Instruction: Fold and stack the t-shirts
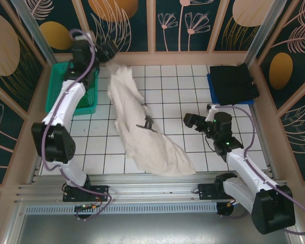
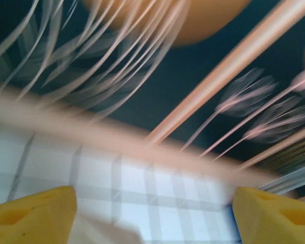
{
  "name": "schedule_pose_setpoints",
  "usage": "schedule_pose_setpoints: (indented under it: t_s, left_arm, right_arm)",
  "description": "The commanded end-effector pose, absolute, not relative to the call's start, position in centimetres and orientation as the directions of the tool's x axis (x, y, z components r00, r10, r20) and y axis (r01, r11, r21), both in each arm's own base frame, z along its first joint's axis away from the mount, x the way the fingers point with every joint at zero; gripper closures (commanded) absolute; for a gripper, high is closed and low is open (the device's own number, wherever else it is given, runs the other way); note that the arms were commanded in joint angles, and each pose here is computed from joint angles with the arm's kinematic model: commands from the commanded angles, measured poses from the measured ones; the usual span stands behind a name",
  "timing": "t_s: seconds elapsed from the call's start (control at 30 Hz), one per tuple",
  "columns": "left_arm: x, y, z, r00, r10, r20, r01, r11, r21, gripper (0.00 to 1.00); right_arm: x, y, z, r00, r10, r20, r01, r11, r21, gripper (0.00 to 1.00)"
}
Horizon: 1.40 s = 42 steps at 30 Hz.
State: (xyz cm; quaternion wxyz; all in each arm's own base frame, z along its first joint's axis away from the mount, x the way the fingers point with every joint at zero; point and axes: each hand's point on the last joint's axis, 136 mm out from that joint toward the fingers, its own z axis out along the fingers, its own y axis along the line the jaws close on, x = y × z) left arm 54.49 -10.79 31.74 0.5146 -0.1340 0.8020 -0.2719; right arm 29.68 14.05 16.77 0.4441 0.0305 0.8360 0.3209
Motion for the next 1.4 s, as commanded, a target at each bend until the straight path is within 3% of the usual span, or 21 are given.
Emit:
schedule_pose_setpoints:
  t_s: [0.0, 0.2, 0.37, 0.5, 0.67, 0.8, 0.87, 0.97, 1.07, 1.13, 1.2, 1.37]
  left_arm:
    - [52.1, -8.5, 25.2, -0.526, -0.423, -0.738, -0.079, 0.888, -0.453, 0.13]
    - [47.1, -9.4, 16.6, -0.659, -0.443, -0.608, -0.126, 0.861, -0.492, 0.11]
    - [43.7, -11.0, 12.2, -0.732, -0.423, -0.533, -0.134, 0.857, -0.497, 0.22]
    - [42.3, -11.2, 9.3, -0.761, -0.419, -0.495, -0.159, 0.861, -0.484, 0.29]
    - [41.7, -11.5, 8.1, -0.777, -0.416, -0.473, -0.156, 0.855, -0.495, 0.37]
    - [43.5, -11.7, 10.6, -0.757, -0.403, -0.514, -0.126, 0.862, -0.490, 0.37]
    - [44.6, -11.5, 11.8, -0.739, -0.400, -0.542, -0.121, 0.870, -0.478, 0.36]
    - [46.7, -11.7, 12.5, -0.729, -0.399, -0.556, -0.118, 0.873, -0.472, 0.34]
    - [48.7, -12.2, 12.3, -0.733, -0.398, -0.552, -0.117, 0.872, -0.474, 0.33]
    - [49.9, -12.0, 11.5, -0.738, -0.391, -0.550, -0.132, 0.883, -0.451, 0.33]
    - [51.3, -11.6, 10.3, -0.747, -0.378, -0.547, -0.159, 0.900, -0.406, 0.34]
    - [54.7, -11.6, 7.7, -0.769, -0.358, -0.530, -0.184, 0.917, -0.353, 0.40]
  right_arm:
    - [28.7, 15.5, 15.7, -0.648, 0.283, -0.707, -0.187, 0.841, 0.508, 0.05]
    - [24.5, 23.6, 11.8, -0.734, 0.019, -0.679, -0.355, 0.842, 0.407, 0.05]
    - [24.7, 26.2, 6.0, -0.801, -0.158, -0.578, -0.356, 0.901, 0.248, 0.13]
    - [25.3, 26.8, 3.6, -0.820, -0.213, -0.531, -0.356, 0.917, 0.182, 0.28]
    - [27.9, 24.0, 2.2, -0.847, -0.219, -0.485, -0.274, 0.961, 0.045, 0.70]
    - [31.9, 19.7, 2.8, -0.852, -0.198, -0.485, -0.211, 0.977, -0.029, 0.83]
    - [34.6, 18.0, 4.1, -0.829, -0.209, -0.519, -0.216, 0.975, -0.047, 0.76]
    - [39.3, 15.2, 7.4, -0.790, -0.197, -0.580, -0.170, 0.980, -0.102, 0.50]
    - [41.3, 14.3, 11.9, -0.755, -0.188, -0.628, -0.103, 0.980, -0.170, 0.42]
    - [40.2, 16.5, 14.2, -0.719, -0.204, -0.665, -0.144, 0.979, -0.145, 0.39]
    - [37.2, 21.2, 14.7, -0.679, -0.242, -0.693, -0.291, 0.956, -0.048, 0.35]
    - [29.7, 28.3, 11.4, -0.679, -0.291, -0.674, -0.509, 0.849, 0.145, 0.31]
